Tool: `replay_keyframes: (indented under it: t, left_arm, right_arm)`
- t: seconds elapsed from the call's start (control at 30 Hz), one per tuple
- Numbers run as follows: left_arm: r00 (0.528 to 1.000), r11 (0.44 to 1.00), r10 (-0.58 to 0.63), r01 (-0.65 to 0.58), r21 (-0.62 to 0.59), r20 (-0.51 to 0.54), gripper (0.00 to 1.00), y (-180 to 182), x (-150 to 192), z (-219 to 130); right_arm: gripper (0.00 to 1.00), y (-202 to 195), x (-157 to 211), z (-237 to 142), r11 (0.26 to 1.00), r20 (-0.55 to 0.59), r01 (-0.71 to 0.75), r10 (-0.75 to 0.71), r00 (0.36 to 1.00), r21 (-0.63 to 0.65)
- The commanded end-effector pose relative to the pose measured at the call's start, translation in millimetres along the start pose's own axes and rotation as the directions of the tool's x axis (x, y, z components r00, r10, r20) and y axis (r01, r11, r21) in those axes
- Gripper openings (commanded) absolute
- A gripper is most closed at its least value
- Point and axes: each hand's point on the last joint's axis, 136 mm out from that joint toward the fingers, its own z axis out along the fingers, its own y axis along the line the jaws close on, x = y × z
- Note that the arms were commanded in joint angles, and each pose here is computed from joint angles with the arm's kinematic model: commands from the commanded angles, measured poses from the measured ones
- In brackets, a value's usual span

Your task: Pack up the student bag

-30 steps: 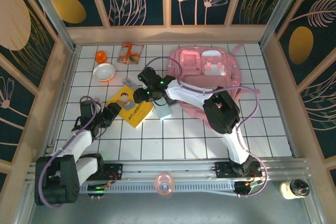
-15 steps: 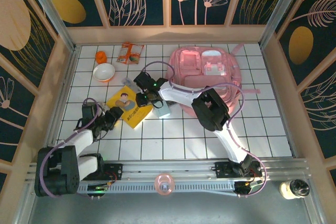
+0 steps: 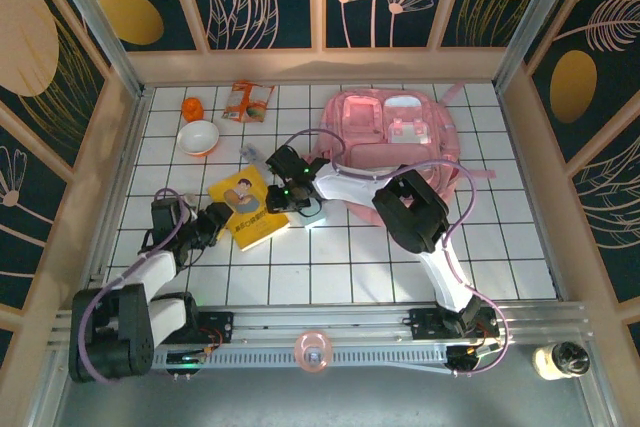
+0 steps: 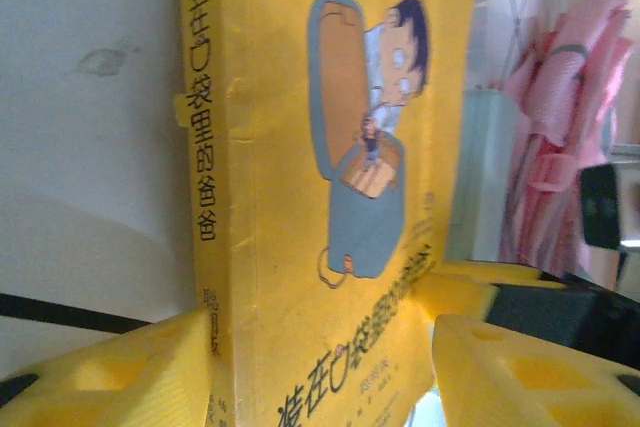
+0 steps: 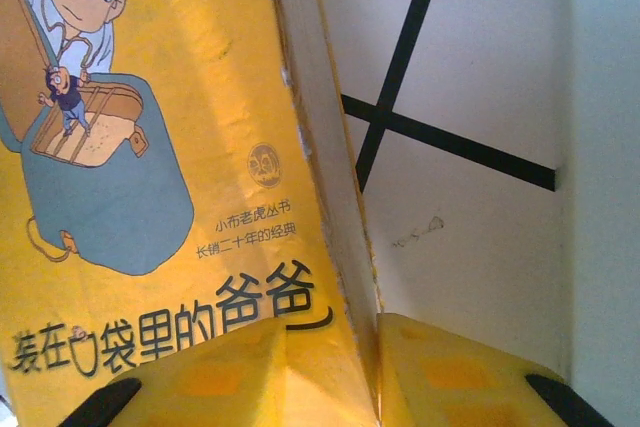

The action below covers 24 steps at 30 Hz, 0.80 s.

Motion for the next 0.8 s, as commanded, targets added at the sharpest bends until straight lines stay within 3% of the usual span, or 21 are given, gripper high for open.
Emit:
replay_keyframes:
  t: [0.0, 0.2, 0.4, 0.6, 0.77]
  left_arm:
    - [0.992, 0.979, 0.077, -0.056, 0.194, -0.102, 0.59, -55, 13, -10]
    - [0.988, 0.975, 0.048, -0.014, 0.223, -0.147, 0.58, -46, 21, -2]
    - [0.981, 0.949, 0.058, 0.004, 0.314, -0.187, 0.58, -67, 22, -5]
    - [0.985, 0.938, 0.064, -0.004, 0.348, -0.16, 0.6, -85, 17, -15]
    - [0.986, 0.952, 0.06, -0.011, 0.305, -0.153, 0.61, -69, 18, -8]
  right_arm:
    - [0.27, 42, 39, 12, 0.985, -0.121, -0.006, -0.015, 0.992, -0.173]
    - [0.26, 45, 41, 14, 0.979, -0.125, -0.022, -0.003, 0.992, -0.201]
    - [0.24, 50, 39, 16, 0.971, -0.122, -0.04, 0.011, 0.992, -0.234]
    - [0.24, 48, 39, 16, 0.977, -0.115, -0.051, 0.027, 0.993, -0.209]
    - [0.23, 48, 40, 17, 0.976, -0.115, -0.056, 0.032, 0.993, -0.212]
